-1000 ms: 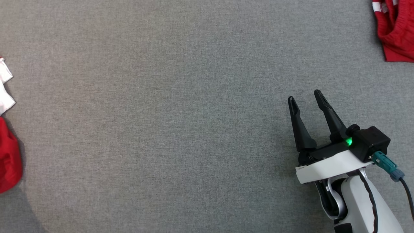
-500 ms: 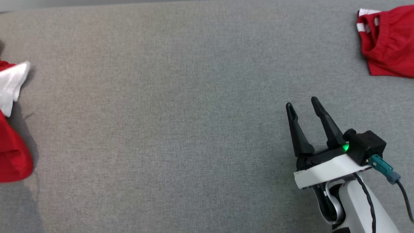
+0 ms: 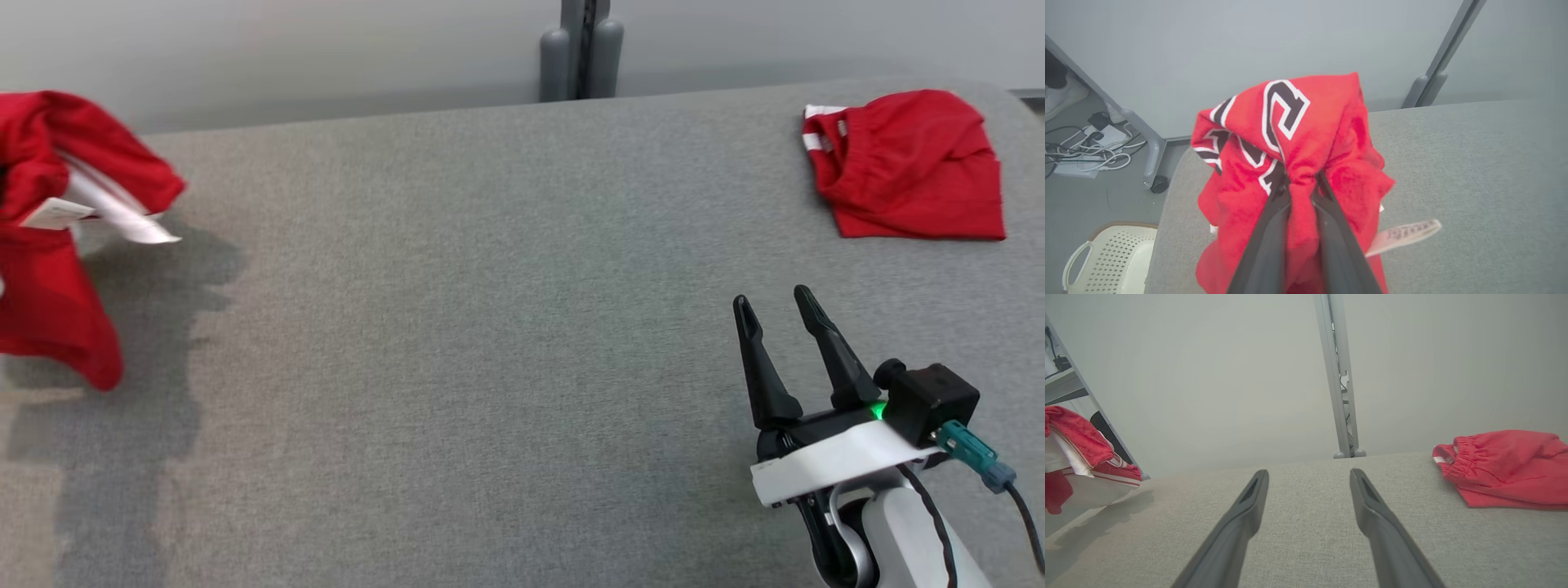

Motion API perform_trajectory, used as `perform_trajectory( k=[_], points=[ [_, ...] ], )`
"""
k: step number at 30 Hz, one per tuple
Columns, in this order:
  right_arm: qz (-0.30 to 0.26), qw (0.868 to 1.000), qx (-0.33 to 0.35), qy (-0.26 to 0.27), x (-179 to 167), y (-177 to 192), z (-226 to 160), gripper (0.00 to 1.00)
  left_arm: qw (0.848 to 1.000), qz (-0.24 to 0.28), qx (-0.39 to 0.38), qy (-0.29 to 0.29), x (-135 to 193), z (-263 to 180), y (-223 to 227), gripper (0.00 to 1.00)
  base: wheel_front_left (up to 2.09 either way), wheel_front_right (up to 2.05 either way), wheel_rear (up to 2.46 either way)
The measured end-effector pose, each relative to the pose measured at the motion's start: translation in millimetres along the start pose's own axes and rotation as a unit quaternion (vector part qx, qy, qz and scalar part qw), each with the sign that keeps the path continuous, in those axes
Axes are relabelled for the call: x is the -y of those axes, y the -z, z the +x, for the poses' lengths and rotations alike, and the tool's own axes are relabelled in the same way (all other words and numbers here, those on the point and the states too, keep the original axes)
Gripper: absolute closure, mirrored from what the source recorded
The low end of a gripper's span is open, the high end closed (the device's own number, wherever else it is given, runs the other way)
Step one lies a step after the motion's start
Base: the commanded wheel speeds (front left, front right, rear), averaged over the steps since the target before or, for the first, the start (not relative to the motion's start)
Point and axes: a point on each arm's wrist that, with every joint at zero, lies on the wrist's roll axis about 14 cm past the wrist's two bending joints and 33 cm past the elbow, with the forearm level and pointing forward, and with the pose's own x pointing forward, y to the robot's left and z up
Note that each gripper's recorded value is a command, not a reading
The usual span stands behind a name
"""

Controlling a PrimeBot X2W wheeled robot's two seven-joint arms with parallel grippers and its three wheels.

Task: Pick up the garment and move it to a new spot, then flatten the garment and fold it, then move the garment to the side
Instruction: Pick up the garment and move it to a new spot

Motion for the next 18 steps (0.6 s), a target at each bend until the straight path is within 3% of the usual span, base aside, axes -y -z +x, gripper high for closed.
perform_trajectory(
  k=[8, 14, 18],
  points=[
    [-0.005, 0.999, 0.02, 0.031, 16, -18, -23, 0.0, 0.991, 0.06, 0.046, 0.114, 103, 2, -18, 1.0, 0.0, 0.0, 0.0],
    [-0.011, 0.998, 0.034, 0.055, 29, -30, -36, 0.0, 0.969, 0.085, 0.104, 0.206, 199, -5, -31, 1.0, 0.0, 0.0, 0.0],
    [-0.014, 0.997, 0.038, 0.07, 38, -33, -44, 0.0, 0.953, 0.103, 0.104, 0.265, 260, -12, -11, 1.0, 0.0, 0.0, 0.0]
  ],
)
